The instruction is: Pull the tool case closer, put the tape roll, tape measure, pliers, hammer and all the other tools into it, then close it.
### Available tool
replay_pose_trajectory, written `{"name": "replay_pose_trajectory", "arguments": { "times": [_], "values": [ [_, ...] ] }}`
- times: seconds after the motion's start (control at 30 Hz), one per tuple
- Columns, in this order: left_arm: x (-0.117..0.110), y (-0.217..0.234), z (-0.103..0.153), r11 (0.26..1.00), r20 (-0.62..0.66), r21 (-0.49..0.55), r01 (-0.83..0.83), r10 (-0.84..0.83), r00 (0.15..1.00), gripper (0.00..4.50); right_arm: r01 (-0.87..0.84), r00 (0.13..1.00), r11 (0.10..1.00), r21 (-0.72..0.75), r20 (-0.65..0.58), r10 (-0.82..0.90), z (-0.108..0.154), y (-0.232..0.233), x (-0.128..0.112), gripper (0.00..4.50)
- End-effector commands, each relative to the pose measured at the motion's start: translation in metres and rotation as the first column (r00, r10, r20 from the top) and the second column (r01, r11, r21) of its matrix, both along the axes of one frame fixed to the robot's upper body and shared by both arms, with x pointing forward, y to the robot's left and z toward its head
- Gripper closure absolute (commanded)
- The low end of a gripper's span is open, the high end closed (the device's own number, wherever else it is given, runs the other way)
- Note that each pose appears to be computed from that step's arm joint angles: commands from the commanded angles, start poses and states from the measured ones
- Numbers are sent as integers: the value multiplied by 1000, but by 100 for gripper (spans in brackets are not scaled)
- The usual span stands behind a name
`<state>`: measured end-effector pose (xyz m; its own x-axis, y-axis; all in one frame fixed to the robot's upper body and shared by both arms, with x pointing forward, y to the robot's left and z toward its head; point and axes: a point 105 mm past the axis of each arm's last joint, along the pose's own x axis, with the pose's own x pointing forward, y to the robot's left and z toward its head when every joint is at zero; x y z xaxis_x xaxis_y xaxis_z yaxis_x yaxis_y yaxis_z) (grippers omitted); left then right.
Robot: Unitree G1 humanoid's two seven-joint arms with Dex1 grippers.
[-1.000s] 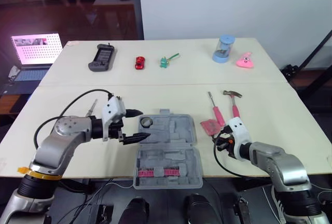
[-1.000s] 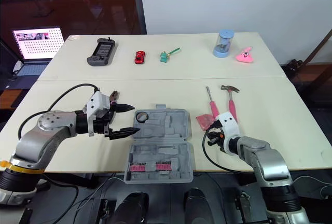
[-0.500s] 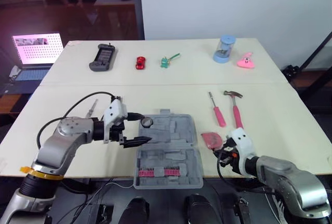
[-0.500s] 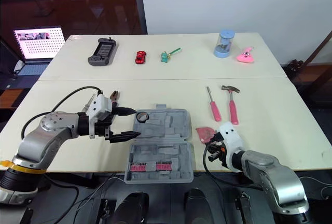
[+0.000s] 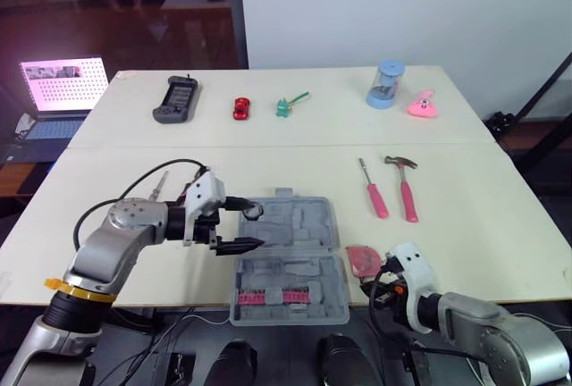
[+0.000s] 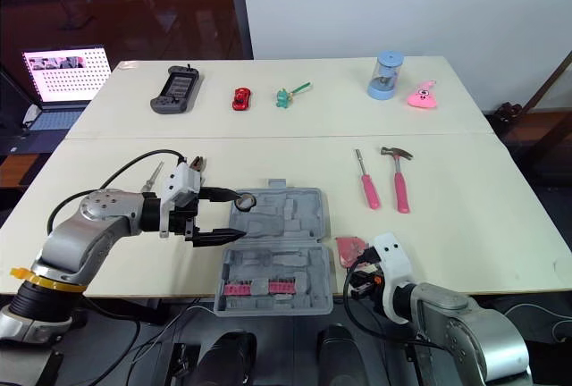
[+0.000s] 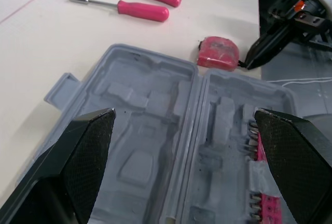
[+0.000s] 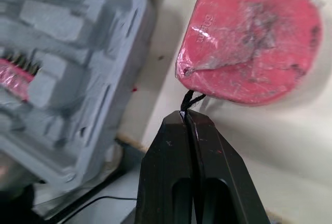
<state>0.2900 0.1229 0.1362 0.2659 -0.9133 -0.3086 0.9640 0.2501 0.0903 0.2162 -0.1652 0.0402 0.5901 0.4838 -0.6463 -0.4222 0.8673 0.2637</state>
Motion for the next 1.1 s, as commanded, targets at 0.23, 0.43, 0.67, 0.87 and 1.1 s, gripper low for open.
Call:
{"name": "replay_pose_trajectory", "arguments": {
  "times": [0.23,0.43,0.67,0.87,1.1],
  "values": [
    [1,-1,10,1000,37,1,27,-27,999,0,-187,982,982,-7,39,187,36,1,-12,181],
    [-2,2,11,999,34,-18,35,-34,999,0,-447,875,871,-203,103,473,66,0,-7,4],
    [-12,8,9,999,19,-15,43,-43,999,0,-627,623,613,-480,163,765,65,-15,36,4],
    [-17,13,9,1000,22,-9,21,-21,1000,0,-698,503,497,-516,140,853,48,-20,56,4],
    [-21,26,7,998,4,23,-52,52,999,0,-726,479,469,-502,120,870,26,-20,67,4]
  ]
}}
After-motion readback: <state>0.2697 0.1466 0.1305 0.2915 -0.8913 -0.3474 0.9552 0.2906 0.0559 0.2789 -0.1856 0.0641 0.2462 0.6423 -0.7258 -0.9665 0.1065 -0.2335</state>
